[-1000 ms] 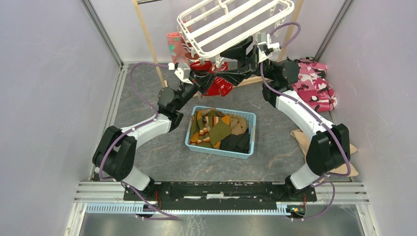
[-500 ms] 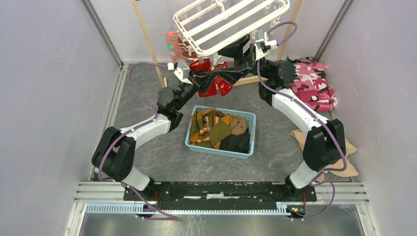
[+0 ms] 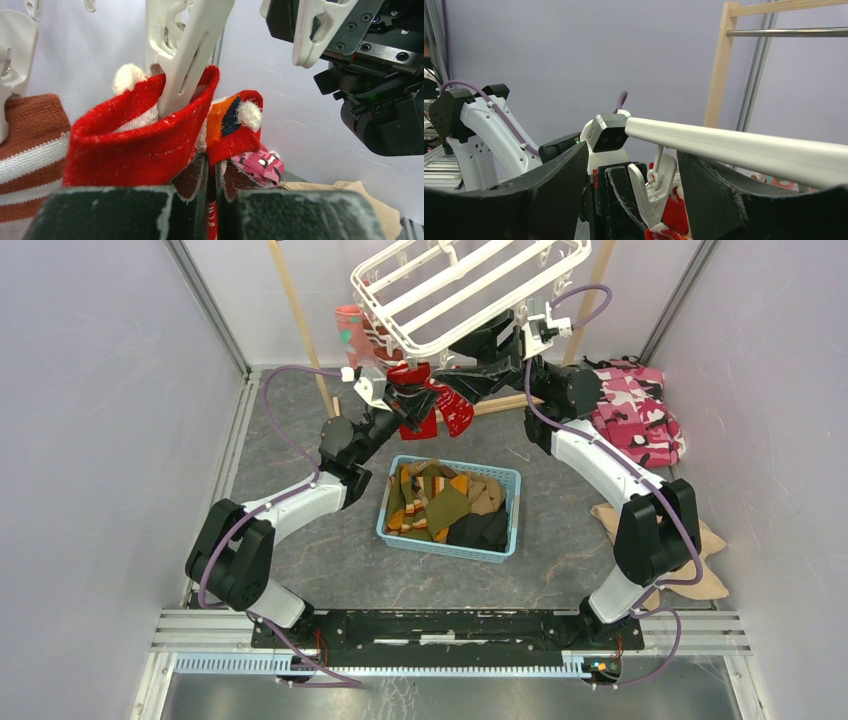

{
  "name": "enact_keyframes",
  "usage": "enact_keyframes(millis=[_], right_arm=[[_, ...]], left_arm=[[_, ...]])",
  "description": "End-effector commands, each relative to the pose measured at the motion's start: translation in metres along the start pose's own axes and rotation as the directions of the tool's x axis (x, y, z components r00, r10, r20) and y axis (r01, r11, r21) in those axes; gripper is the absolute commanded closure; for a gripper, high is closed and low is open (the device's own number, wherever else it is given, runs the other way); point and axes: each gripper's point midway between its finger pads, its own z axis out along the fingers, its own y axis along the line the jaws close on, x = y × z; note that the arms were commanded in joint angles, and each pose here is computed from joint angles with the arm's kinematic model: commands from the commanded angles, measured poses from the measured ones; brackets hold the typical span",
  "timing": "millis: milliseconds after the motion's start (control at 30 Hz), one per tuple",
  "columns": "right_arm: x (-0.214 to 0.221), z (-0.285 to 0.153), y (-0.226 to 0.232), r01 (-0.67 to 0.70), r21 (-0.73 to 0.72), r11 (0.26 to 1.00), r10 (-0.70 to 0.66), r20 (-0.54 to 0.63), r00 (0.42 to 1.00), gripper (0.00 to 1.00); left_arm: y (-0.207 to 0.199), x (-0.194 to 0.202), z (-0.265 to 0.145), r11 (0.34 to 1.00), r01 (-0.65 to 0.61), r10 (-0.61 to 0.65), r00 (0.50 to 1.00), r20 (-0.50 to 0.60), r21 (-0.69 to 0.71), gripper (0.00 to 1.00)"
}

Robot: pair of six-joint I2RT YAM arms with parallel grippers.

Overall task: Clip the socks to the hanger
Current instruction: Open the clamp at the hanger.

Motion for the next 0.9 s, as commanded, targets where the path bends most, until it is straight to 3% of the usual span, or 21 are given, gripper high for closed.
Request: enact_keyframes(millis=[0, 400, 867], right_arm=[[-0.0132, 0.0025, 0.0095, 0.003, -0.036, 0.999, -0.001, 0.055, 0.998, 0.29], [-0.007, 0.0018, 0.012, -0.026, -0.079, 0.997, 0.032, 0.069, 0.997, 0.24], [-0.0093, 0.0038, 0.0148, -0.044, -0.111, 0.993, 0.053, 0.08, 0.995, 0.4]], left_arm=[[-0.006, -0.03, 0.0019, 0.999, -0.045, 0.044, 0.997, 0.069, 0.016, 0.98], [-0.0062, -0.031, 0.0018, 0.999, -0.047, 0.046, 0.997, 0.066, 0.015, 0.98], [-0.0071, -0.0333, 0.0014, 0.999, -0.049, 0.048, 0.997, 0.068, 0.016, 0.98]])
